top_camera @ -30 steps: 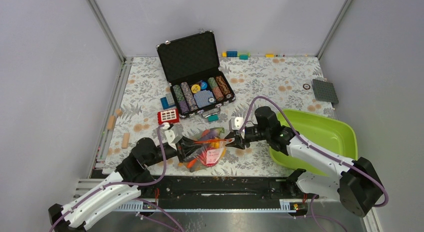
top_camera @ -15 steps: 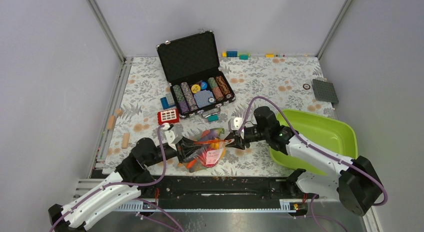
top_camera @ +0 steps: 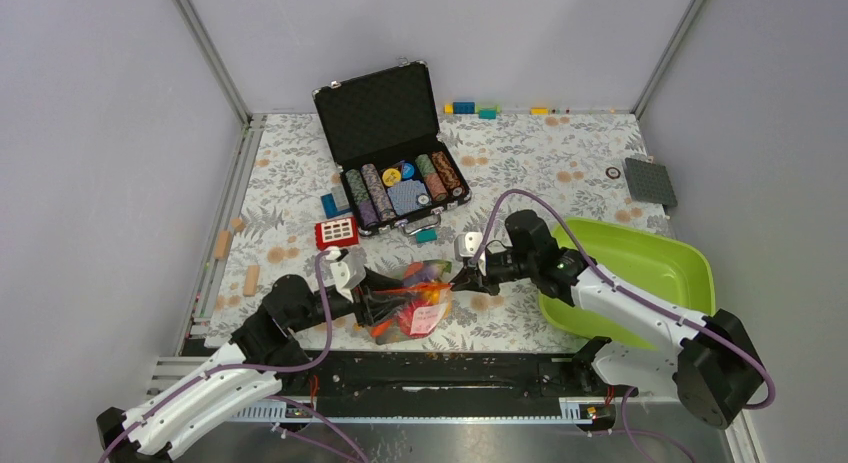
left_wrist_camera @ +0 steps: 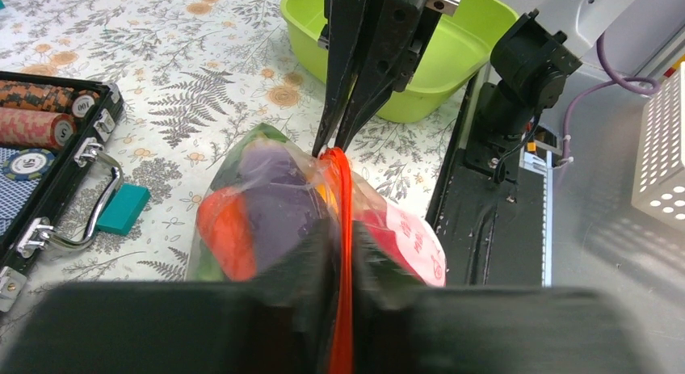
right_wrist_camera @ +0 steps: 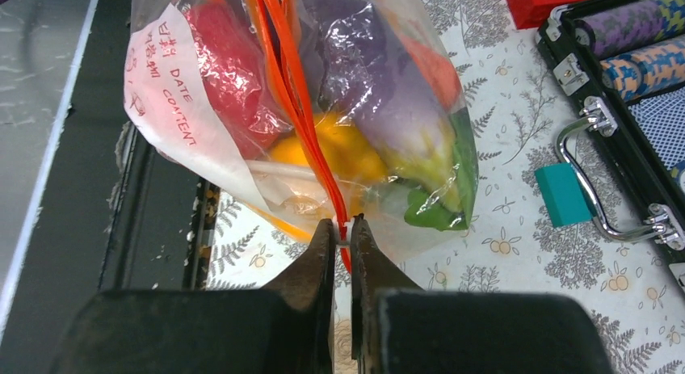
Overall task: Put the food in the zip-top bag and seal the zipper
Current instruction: Zip the zipper food storage bag at the center of the board.
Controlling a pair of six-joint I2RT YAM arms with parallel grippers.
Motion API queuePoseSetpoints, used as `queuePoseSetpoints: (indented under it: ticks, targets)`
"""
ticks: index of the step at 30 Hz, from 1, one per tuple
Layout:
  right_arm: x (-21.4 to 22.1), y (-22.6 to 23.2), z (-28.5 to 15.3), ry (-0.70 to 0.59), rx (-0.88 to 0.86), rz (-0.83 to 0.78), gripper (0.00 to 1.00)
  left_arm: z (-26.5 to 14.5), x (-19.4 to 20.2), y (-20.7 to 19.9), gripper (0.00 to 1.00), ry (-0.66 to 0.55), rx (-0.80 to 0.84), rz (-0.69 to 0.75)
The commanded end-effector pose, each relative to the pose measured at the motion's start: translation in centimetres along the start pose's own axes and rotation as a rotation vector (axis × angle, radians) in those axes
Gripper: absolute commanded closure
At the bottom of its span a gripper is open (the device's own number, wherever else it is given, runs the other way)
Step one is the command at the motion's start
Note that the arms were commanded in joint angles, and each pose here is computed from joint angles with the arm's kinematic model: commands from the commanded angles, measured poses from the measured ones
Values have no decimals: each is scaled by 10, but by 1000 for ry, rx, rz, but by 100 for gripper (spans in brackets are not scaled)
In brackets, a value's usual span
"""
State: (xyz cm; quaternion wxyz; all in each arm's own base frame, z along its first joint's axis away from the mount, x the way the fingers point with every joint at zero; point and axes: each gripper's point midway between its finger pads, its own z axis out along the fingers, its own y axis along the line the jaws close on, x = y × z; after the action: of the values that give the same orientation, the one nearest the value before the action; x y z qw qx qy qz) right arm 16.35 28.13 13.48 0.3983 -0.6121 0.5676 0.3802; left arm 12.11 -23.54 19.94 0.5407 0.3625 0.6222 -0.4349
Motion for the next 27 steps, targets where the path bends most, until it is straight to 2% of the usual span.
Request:
queuePoseSetpoints:
  ticks: [1,3,4,8,13,20,24,27]
  targets:
    - [-33,9,-14,5,-23,-30,100,1,-41,-11,37,-94,51,62]
    - [-41,11,-21,19,-23,-22,100,3,-46,-12,6,-78,57,67]
    - [-47,13,-25,26,-26,-16,100,4,-50,-13,2,-67,61,73]
    - [-70,20,-42,70,-61,8,100,8,-76,-11,1,-21,54,133]
    - [-84,20,-58,142,-71,-13,100,8,-94,-3,1,119,30,253]
    - [-92,13,-70,187,-5,24,100,43,-83,-35,1,252,268,214]
    - [-88,11,-72,194,45,76,100,63,-71,-49,1,286,343,208]
    - [-83,8,-74,198,90,107,100,74,-71,-65,1,262,414,185]
